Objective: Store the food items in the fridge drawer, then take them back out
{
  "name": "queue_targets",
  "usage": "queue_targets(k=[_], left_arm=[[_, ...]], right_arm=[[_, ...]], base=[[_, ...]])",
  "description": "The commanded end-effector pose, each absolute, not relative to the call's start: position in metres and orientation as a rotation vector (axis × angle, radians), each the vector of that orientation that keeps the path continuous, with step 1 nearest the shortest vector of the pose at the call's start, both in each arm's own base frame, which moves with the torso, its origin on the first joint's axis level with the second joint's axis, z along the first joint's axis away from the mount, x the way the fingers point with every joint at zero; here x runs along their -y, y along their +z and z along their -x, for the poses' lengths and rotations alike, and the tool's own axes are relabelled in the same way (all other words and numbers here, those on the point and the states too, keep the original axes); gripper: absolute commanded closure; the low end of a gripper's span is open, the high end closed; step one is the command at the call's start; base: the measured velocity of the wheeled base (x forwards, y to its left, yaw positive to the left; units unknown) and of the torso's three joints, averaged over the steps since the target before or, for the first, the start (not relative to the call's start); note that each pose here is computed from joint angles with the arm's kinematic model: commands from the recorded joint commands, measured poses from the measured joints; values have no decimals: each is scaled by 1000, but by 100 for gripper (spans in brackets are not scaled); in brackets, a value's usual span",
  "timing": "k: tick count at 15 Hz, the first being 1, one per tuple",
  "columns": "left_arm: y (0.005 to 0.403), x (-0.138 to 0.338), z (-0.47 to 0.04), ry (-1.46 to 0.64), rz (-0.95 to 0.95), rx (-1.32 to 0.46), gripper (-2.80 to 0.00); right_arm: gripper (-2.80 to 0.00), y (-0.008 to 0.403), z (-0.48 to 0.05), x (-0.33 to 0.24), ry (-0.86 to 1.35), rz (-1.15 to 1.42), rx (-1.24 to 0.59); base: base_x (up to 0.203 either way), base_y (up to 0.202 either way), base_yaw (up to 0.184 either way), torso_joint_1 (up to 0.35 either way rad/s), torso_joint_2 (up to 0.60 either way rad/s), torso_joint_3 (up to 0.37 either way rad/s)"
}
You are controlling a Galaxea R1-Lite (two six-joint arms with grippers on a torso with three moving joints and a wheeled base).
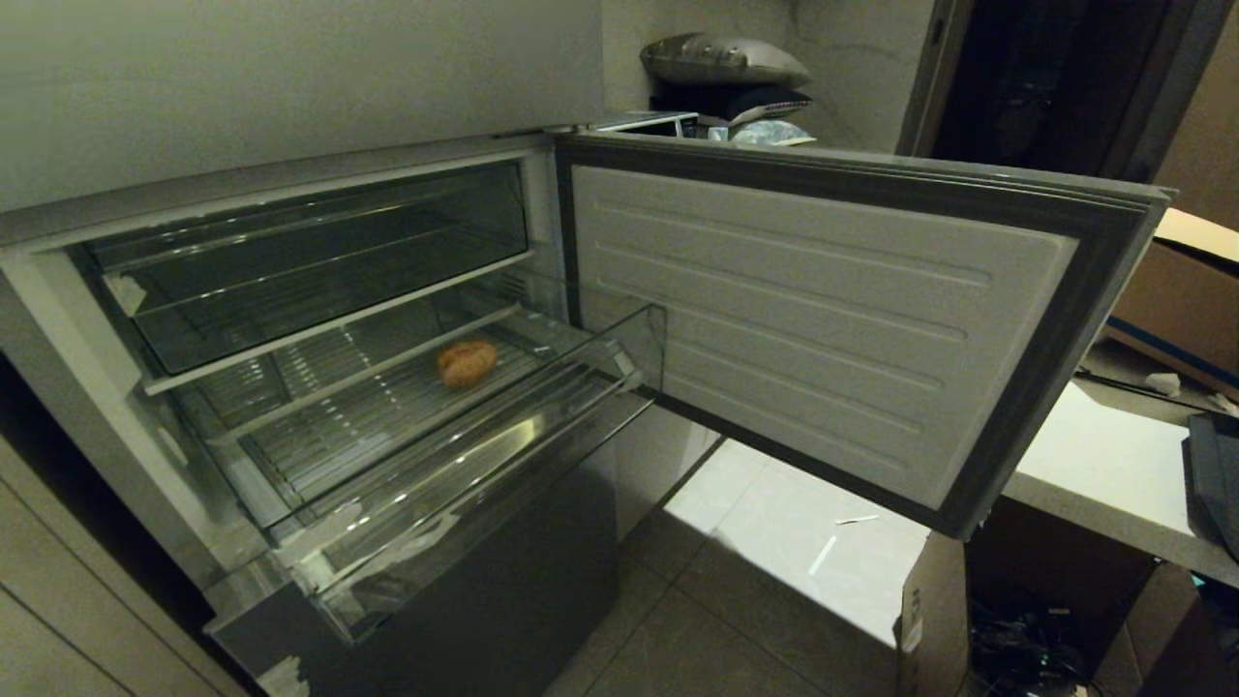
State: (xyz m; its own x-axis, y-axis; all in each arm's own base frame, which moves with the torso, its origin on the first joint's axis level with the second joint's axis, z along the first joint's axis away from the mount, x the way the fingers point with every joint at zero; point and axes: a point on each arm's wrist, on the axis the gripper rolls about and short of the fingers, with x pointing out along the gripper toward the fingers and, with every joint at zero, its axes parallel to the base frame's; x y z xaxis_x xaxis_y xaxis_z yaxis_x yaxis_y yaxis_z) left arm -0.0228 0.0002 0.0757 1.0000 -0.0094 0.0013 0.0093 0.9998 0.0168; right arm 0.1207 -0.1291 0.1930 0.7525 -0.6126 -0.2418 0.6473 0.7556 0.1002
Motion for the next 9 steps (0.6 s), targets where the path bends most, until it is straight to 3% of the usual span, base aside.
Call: queue_targets(k=[1,9], left_arm=[[76,0,23,-8,-17,2,0],[76,0,23,-9,-17,3,0]], right_arm=[[-280,178,-147,169,-720,-232,-280],[-280,172,-184,242,-775,-228,-279]], base=[[0,0,0,0,0,0],[0,0,0,0,0,0]])
